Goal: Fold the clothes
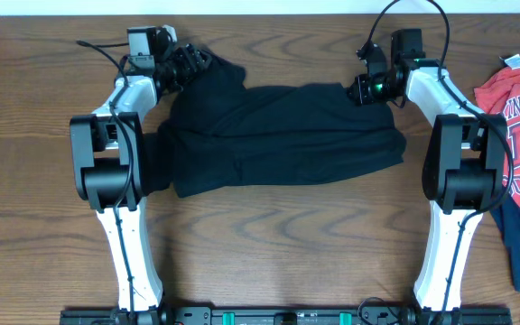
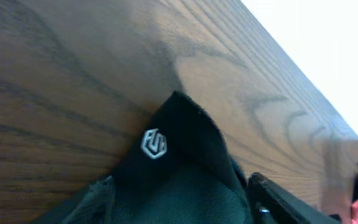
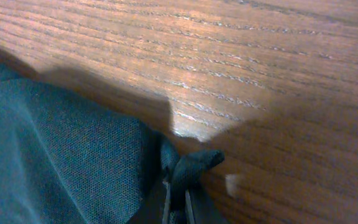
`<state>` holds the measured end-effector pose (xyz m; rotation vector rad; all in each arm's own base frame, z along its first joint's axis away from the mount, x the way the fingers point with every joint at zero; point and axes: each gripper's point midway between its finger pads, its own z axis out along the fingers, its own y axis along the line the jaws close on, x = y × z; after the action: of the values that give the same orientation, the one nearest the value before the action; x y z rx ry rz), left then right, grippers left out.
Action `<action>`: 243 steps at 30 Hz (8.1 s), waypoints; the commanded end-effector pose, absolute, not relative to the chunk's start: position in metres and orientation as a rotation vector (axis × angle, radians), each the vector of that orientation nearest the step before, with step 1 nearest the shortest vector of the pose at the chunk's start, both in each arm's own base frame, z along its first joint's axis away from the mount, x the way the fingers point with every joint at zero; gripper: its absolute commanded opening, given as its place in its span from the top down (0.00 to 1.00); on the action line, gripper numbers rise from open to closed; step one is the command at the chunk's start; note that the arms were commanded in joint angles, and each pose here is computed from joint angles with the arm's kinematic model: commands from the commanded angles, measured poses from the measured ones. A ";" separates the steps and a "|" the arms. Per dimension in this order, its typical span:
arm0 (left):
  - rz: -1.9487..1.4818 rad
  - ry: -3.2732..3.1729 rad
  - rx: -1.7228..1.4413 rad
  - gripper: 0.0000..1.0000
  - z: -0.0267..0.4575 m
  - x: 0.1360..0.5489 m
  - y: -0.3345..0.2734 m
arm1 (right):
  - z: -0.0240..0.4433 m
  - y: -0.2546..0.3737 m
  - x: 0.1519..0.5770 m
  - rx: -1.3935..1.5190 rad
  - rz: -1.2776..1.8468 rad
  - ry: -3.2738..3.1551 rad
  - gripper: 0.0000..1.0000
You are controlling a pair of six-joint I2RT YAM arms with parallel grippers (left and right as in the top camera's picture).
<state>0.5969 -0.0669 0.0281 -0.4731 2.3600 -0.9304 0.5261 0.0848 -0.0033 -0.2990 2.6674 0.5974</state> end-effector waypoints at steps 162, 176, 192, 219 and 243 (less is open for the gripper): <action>-0.625 2.563 -0.333 0.49 0.073 0.355 -0.047 | 0.030 0.023 0.447 0.210 0.505 3.066 0.62; -0.637 2.539 -0.342 0.44 0.078 0.361 -0.047 | 0.139 -0.016 0.456 0.288 0.255 2.816 0.01; -0.637 2.546 -0.345 0.43 0.077 0.359 -0.047 | 0.055 -0.024 0.413 0.164 0.657 2.986 0.01; -0.641 2.602 -0.372 0.43 0.070 0.347 -0.048 | -0.086 0.036 0.372 0.235 1.074 2.933 0.01; -0.643 2.602 -0.376 0.43 0.070 0.347 -0.048 | 0.025 -0.046 0.442 0.347 0.942 2.767 0.99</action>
<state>0.3412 -0.0474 0.0637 -0.3788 2.6163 -0.6327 0.4281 -0.0161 0.0062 0.3544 2.7717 1.1146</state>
